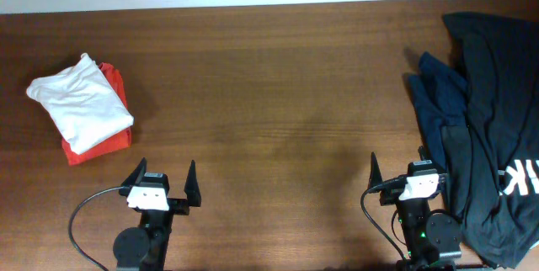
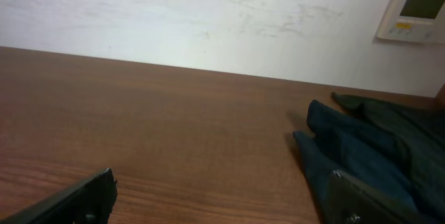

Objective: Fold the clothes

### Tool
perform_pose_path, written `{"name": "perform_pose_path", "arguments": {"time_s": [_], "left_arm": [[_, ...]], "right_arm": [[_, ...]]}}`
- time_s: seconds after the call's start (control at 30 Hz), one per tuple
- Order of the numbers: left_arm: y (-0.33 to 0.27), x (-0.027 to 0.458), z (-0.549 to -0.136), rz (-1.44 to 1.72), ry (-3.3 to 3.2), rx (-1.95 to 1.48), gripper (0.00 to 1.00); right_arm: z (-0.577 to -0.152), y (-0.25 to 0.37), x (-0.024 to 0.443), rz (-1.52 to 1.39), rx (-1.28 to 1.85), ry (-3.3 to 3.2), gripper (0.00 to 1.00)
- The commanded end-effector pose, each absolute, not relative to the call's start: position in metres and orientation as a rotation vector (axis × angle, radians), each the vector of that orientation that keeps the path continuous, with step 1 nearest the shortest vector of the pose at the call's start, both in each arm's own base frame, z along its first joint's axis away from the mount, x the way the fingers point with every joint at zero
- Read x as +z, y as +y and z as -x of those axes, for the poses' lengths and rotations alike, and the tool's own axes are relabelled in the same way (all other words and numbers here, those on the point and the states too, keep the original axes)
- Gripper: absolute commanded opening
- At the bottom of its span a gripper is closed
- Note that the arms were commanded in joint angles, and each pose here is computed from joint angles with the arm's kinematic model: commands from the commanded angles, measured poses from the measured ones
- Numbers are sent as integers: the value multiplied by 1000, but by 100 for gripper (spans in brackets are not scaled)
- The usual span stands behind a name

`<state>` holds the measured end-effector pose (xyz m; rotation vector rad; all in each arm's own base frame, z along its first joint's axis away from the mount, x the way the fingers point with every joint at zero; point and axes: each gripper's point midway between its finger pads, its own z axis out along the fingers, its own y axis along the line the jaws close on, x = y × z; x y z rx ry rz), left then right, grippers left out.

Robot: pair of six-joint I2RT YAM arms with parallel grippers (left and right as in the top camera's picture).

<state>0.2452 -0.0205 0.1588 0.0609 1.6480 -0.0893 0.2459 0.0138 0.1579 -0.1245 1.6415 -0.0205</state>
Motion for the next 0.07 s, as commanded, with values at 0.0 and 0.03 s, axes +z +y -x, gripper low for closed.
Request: {"name": "perform_pose_path", "arguments": {"time_s": [0.0,0.03], "left_arm": [[-17,157,-245,-57,1647,-67,99],[-17,157,-245,-57,1647,-67,99]], "right_arm": [[-246,15,156,134,-20,1643,99],[-246,15,156,134,-20,1643,99]]}}
